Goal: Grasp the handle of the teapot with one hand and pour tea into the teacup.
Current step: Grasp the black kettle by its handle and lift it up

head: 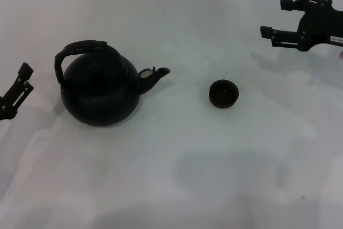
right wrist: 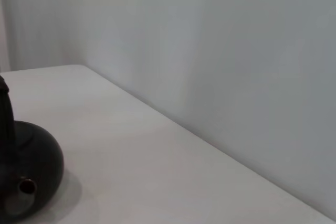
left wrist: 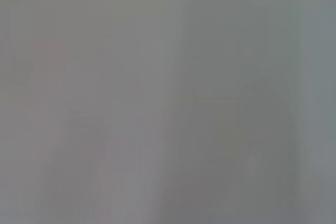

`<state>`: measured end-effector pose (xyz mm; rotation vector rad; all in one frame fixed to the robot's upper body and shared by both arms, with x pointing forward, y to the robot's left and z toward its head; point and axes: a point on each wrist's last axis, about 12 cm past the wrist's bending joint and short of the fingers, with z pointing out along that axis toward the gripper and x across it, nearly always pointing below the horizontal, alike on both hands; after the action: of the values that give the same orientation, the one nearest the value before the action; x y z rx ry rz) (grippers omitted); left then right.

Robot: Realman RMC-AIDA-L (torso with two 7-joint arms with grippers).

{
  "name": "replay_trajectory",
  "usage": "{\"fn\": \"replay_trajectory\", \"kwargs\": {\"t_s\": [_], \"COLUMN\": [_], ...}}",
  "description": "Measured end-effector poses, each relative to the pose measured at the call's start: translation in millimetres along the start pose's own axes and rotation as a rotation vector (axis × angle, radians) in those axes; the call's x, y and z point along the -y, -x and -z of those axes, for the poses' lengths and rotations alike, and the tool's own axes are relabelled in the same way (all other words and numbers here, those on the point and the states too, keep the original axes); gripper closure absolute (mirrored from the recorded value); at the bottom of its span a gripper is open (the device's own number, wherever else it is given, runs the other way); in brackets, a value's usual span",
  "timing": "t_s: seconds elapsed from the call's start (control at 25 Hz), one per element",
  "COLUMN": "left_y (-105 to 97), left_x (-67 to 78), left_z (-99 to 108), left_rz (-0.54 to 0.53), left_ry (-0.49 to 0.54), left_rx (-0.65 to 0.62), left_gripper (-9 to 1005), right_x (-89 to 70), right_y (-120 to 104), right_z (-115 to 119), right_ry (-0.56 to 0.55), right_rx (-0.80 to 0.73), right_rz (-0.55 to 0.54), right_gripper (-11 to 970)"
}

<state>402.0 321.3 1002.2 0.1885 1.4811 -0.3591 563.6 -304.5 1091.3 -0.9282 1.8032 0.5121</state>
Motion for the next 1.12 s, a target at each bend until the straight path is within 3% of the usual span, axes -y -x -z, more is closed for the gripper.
{"fn": "replay_trajectory", "kwargs": {"t_s": [1.12], "left_y": [-7.0], "left_x": [10.5], "left_z": [-11.8], "left_rz": [0.02], "left_ry": [-0.096], "left_rx": [-0.06], "left_gripper": [120], "right_x": [2.3], "right_y": [-9.8], "right_z": [4.4], "right_ry": [-0.036], "right_rx": [-0.01], "right_rz": [-0.025], "right_gripper": [115]}}
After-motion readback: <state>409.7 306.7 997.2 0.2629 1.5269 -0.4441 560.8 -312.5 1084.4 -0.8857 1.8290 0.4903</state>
